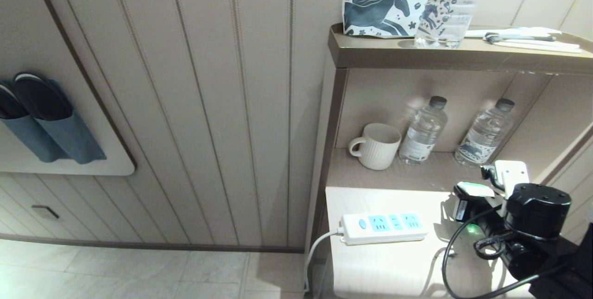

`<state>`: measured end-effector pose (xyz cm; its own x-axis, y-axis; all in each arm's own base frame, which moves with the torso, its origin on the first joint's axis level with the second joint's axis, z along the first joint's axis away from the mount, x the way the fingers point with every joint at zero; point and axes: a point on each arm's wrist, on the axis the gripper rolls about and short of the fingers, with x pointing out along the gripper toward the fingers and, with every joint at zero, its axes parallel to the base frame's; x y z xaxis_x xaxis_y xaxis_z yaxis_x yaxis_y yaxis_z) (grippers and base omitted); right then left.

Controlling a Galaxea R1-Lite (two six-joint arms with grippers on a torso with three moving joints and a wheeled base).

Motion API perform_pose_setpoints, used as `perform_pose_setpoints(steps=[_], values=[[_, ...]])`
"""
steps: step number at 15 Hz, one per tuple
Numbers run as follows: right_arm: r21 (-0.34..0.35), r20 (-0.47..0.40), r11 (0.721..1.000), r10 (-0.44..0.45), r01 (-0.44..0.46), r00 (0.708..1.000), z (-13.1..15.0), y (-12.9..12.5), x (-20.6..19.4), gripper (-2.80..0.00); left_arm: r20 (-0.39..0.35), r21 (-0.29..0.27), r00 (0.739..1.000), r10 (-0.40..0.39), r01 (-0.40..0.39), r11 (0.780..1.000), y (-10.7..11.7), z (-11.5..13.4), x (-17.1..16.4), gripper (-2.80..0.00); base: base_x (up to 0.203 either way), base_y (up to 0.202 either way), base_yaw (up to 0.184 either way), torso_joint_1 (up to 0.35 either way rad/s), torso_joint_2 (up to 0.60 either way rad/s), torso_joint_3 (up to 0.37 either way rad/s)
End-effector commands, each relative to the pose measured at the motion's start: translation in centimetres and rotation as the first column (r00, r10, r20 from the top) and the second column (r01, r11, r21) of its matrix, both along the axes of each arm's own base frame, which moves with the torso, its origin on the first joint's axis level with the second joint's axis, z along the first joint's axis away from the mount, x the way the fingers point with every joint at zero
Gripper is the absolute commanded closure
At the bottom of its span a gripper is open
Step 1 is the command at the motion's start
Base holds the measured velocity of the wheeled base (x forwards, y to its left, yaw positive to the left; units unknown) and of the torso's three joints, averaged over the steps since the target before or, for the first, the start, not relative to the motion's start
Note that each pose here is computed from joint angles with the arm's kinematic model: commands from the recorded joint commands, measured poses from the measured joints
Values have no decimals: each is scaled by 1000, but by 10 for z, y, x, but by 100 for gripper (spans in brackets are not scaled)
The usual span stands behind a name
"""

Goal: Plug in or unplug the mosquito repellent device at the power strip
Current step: Place the mosquito repellent liquid on the table

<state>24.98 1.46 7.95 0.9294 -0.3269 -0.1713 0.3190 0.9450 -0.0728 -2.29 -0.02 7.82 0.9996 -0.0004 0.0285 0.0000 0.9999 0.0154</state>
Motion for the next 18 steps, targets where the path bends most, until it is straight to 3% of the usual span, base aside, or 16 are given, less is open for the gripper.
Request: perform_pose_setpoints(steps=[1, 7, 8, 14, 18], values=[[4, 15, 1000, 6, -6, 1000, -1, 1, 1, 0, -1, 0, 1000, -1, 1, 1000, 0, 0, 0, 0, 0, 0, 0, 0, 0, 0], [4, -29, 1000, 13, -13, 1000, -6, 0, 2, 0, -1, 0, 1000, -1, 1, 1000, 0, 0, 0, 0, 0, 0, 0, 0, 0, 0], [4, -27, 1000, 13, -13, 1000, -6, 0, 2, -280, -1, 0, 1000, 0, 0, 1000, 0, 0, 0, 0, 0, 0, 0, 0, 0, 0], [6, -17, 1000, 11, -11, 1000, -3, 0, 1, -280, -1, 0, 1000, 0, 0, 1000, 0, 0, 0, 0, 0, 0, 0, 0, 0, 0], [7, 73, 1000, 24, -25, 997, 23, 0, -11, -280, -1, 0, 1000, -1, 1, 1000, 0, 0, 0, 0, 0, 0, 0, 0, 0, 0]])
